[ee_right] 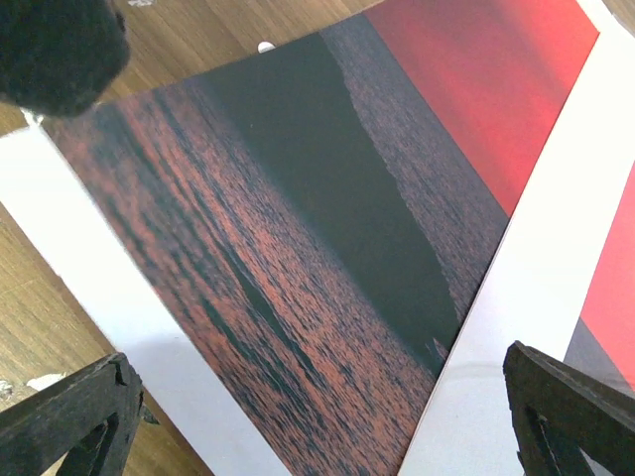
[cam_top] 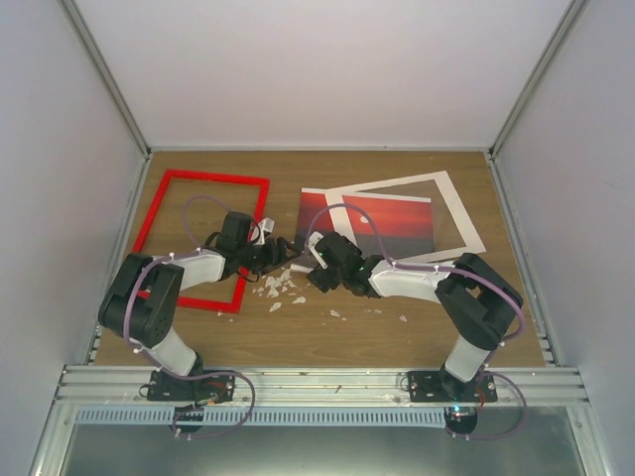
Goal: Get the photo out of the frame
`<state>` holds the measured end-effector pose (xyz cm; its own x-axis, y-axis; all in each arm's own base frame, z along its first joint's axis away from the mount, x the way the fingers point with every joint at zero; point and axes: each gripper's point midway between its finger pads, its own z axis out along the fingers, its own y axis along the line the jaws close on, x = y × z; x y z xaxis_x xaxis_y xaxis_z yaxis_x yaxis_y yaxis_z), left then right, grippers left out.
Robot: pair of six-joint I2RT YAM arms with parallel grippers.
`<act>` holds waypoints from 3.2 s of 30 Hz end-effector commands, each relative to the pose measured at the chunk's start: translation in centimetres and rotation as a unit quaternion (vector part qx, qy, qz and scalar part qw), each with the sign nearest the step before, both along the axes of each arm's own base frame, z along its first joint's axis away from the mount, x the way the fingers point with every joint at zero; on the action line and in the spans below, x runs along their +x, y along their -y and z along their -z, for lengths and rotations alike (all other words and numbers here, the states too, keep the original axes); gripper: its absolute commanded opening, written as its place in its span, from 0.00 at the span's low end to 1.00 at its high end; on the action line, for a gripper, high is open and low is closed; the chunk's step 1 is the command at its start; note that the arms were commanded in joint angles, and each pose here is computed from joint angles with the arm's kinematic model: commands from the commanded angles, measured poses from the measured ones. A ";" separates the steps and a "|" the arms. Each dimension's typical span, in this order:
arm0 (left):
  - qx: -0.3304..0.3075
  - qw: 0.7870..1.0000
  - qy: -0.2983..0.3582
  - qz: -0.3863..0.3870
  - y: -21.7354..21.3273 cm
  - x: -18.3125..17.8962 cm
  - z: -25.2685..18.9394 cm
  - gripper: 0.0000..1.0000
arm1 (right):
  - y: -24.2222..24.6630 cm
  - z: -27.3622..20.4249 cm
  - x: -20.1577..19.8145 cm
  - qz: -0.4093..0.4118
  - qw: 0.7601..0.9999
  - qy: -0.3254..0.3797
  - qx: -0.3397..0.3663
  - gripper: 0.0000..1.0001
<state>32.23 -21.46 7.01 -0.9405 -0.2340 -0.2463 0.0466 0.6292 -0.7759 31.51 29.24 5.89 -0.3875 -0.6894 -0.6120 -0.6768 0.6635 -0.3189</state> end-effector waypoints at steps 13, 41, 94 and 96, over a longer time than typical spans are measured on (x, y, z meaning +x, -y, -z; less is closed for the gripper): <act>-0.025 1.000 -0.008 0.004 1.3 1.5 0.8 0.54 | 0.2 -0.9 -0.2 -0.008 1.000 0.010 0.021 1.00; 0.006 1.000 -0.011 0.028 1.6 1.9 2.1 0.61 | -0.5 -0.5 0.1 -0.006 0.999 0.010 0.039 0.99; -0.005 0.995 -0.027 0.101 7.0 -3.4 1.8 0.60 | 5.4 -3.3 -0.7 0.085 0.991 0.043 0.093 1.00; -0.009 0.994 -0.028 0.106 7.5 -3.9 1.8 0.60 | 5.9 -3.6 -0.9 0.091 0.990 0.046 0.099 1.00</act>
<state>29.62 -27.70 4.48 -0.9818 -0.0548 -0.1818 0.1075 0.6287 -0.7702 30.55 24.43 8.32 -0.4197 -0.5402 -0.7294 -0.5710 0.7818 -0.2505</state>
